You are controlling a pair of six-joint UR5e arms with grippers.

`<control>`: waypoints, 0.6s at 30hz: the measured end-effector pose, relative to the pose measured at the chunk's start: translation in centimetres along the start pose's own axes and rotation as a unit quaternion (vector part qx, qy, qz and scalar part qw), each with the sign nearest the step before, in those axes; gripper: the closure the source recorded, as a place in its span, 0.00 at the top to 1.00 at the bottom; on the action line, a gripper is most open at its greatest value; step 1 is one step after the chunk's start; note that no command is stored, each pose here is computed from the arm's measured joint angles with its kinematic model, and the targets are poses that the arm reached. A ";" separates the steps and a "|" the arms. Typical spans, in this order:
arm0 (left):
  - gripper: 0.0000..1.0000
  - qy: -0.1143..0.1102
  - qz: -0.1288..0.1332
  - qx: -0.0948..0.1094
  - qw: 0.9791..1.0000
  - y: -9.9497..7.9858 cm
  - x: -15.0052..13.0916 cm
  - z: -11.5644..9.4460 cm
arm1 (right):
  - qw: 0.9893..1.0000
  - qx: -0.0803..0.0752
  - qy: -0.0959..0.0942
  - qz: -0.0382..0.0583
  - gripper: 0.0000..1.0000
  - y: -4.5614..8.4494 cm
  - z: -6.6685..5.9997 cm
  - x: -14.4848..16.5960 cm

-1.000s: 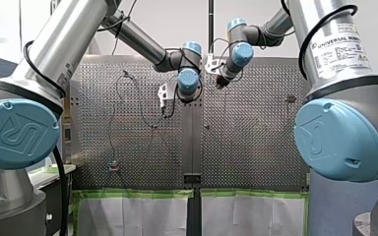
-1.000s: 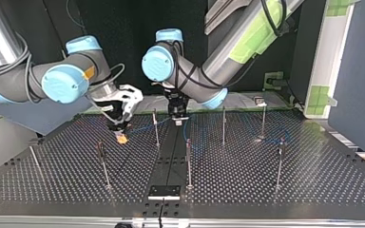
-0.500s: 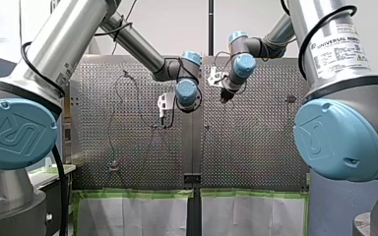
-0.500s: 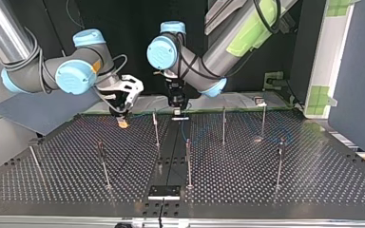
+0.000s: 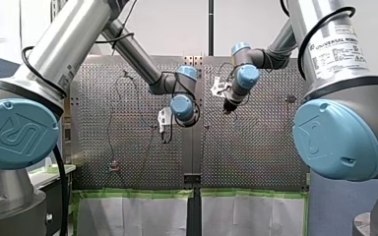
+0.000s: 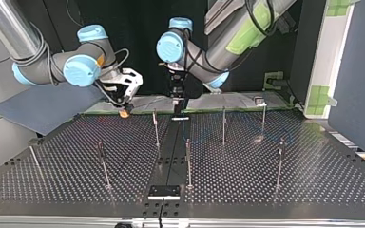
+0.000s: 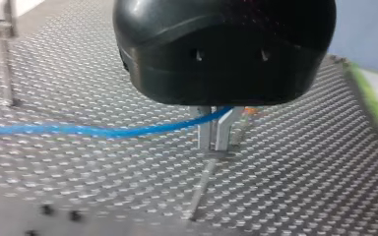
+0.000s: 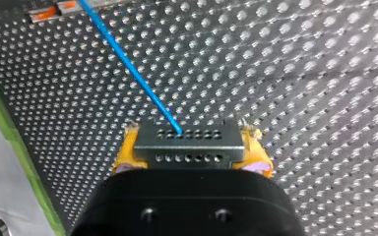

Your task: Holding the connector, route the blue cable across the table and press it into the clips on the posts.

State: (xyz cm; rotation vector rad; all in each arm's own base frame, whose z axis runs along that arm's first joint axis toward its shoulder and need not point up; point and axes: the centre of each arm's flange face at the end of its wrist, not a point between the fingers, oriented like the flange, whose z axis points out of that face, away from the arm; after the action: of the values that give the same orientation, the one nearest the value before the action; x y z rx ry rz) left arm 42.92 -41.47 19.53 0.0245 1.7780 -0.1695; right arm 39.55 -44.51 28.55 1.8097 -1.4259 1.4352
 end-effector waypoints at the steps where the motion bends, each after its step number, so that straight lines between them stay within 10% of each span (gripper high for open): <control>1: 0.01 0.002 0.000 0.003 1.000 0.1 0.6 0.2 | 1.000 0.001 -0.001 0.003 0.00 0.2 0.3 -0.4; 18: 0.01 -0.050 -0.042 0.036 0.997 -0.1 0.3 4.0 | 1.000 0.001 -0.003 0.005 0.00 0.4 0.5 -0.7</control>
State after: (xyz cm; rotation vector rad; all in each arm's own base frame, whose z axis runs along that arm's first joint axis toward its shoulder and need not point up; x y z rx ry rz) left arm 46.77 -42.09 18.39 -0.0059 1.6731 -0.2902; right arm 39.42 -44.78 27.65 1.8111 -1.4384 1.4375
